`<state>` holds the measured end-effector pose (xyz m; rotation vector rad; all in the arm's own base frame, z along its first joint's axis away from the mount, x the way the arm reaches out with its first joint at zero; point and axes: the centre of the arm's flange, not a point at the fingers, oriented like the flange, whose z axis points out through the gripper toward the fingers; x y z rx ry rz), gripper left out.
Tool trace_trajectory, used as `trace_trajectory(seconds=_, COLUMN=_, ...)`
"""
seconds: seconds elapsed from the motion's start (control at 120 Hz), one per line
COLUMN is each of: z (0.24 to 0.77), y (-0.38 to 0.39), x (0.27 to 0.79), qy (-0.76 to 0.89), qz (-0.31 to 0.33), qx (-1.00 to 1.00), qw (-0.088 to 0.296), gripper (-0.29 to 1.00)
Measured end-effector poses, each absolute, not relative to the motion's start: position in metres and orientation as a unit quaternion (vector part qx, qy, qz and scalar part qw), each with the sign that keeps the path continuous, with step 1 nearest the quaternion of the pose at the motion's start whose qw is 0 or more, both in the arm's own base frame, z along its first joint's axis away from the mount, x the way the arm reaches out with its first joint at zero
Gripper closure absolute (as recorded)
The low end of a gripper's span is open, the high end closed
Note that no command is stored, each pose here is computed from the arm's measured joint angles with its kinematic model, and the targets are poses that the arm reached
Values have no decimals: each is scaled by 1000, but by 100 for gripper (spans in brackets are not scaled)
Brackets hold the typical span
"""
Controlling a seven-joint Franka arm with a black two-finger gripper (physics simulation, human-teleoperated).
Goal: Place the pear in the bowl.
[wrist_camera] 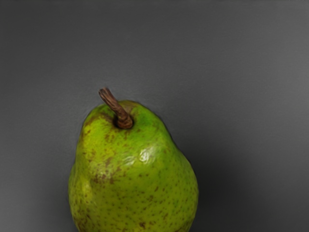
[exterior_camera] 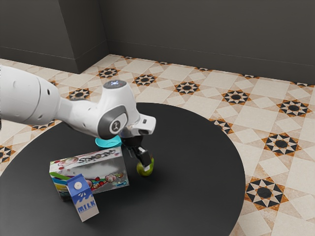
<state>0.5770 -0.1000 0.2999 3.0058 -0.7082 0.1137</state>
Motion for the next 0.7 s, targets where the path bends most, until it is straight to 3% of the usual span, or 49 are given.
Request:
trace_trajectory(seconds=0.575, z=268, y=-102, x=587, qy=-216, qz=28, qx=975, qw=34, gripper=0)
trace_trajectory(seconds=0.7, z=268, y=-102, x=589, qy=-216, qz=31, qx=975, qw=36, gripper=5)
